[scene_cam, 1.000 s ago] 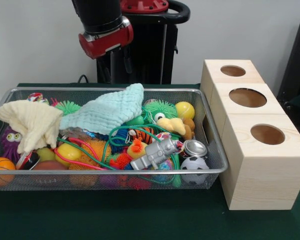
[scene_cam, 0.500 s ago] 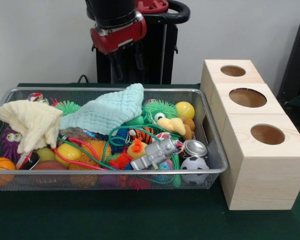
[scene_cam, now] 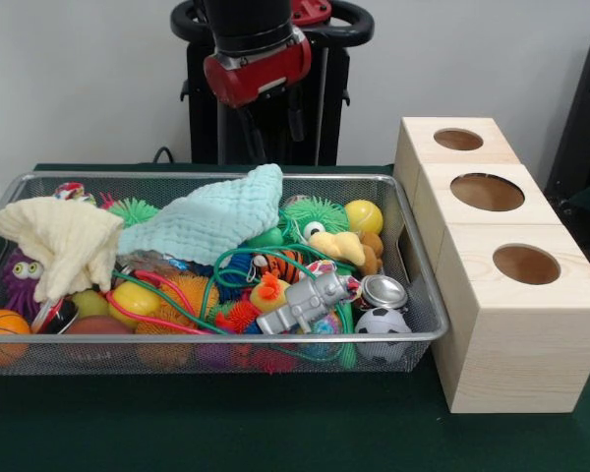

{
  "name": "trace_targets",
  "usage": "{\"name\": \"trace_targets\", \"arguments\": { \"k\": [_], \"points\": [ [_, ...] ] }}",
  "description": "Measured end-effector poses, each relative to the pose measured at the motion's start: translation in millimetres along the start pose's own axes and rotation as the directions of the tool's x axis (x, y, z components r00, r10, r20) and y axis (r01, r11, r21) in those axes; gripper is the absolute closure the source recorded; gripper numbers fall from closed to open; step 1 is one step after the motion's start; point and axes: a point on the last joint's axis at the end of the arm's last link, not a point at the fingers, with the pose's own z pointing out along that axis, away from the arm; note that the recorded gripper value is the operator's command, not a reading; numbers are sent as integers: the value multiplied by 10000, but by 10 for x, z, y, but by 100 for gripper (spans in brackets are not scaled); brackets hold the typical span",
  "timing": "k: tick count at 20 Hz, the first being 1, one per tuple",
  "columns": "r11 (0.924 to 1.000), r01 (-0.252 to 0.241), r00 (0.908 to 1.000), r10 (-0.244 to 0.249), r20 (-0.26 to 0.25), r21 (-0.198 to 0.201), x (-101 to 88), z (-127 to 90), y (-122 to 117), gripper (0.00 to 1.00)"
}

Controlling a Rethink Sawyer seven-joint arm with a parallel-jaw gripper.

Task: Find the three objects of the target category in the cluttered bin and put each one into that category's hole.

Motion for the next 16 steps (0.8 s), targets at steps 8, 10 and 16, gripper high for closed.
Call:
{"name": "trace_targets", "arguments": {
  "k": [8,10,16],
  "points": [
    [9993,-23,9971,-6,755,386,121,240,171,0],
    [9989,36,9969,-72,784,466,147,300,233,0],
    [9980,114,9988,-144,469,624,190,456,422,0]
  ]
}}
